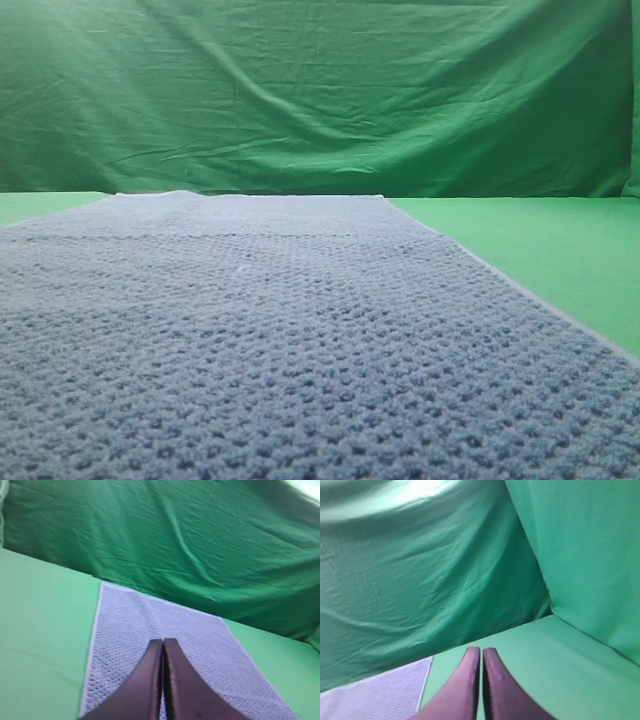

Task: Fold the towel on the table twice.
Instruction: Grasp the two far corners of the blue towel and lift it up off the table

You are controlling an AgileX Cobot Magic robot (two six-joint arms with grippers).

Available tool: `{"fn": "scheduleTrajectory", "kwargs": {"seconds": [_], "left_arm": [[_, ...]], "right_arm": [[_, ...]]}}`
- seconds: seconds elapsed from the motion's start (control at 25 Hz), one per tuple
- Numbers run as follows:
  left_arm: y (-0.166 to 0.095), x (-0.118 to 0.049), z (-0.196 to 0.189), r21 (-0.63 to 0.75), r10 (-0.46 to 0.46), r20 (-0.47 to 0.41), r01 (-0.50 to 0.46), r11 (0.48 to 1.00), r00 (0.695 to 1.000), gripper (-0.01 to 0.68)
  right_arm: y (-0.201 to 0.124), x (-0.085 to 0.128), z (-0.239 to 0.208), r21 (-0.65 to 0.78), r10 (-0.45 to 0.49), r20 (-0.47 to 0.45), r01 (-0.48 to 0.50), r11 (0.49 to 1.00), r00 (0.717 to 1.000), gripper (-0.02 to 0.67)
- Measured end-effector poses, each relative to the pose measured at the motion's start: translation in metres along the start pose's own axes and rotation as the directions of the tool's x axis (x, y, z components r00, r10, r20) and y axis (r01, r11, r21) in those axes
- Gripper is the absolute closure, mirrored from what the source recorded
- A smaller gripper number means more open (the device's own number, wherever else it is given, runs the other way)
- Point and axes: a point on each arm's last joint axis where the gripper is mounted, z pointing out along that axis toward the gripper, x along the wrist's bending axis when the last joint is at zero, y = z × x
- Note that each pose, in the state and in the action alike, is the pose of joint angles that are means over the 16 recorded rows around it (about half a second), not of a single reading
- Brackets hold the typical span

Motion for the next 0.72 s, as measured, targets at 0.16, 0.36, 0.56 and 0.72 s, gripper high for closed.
{"fn": "scheduleTrajectory", "kwargs": {"seconds": [0.16, 0.36, 0.56, 0.72], "left_arm": [[0.020, -0.010, -0.001, -0.002, 0.034, 0.028, -0.034, 0.999, 0.999, 0.673], [0.042, -0.019, -0.002, -0.026, 0.067, 0.045, -0.066, 0.997, 0.997, 0.673], [0.052, -0.023, 0.000, -0.035, 0.085, 0.045, -0.084, 0.996, 0.995, 0.673], [0.057, -0.025, 0.005, 0.010, 0.105, 0.046, -0.105, 0.994, 0.993, 0.673]], "right_arm": [[0.023, 0.006, 0.003, -0.016, -0.022, -0.010, 0.021, 1.000, 1.000, 0.649], [0.047, 0.012, 0.009, -0.054, -0.040, -0.011, 0.039, 0.998, 0.999, 0.649], [0.059, 0.014, 0.017, -0.057, -0.031, -0.010, 0.030, 0.998, 0.999, 0.649], [0.069, 0.019, 0.026, -0.004, -0.033, -0.025, 0.033, 0.999, 0.999, 0.649]]}}
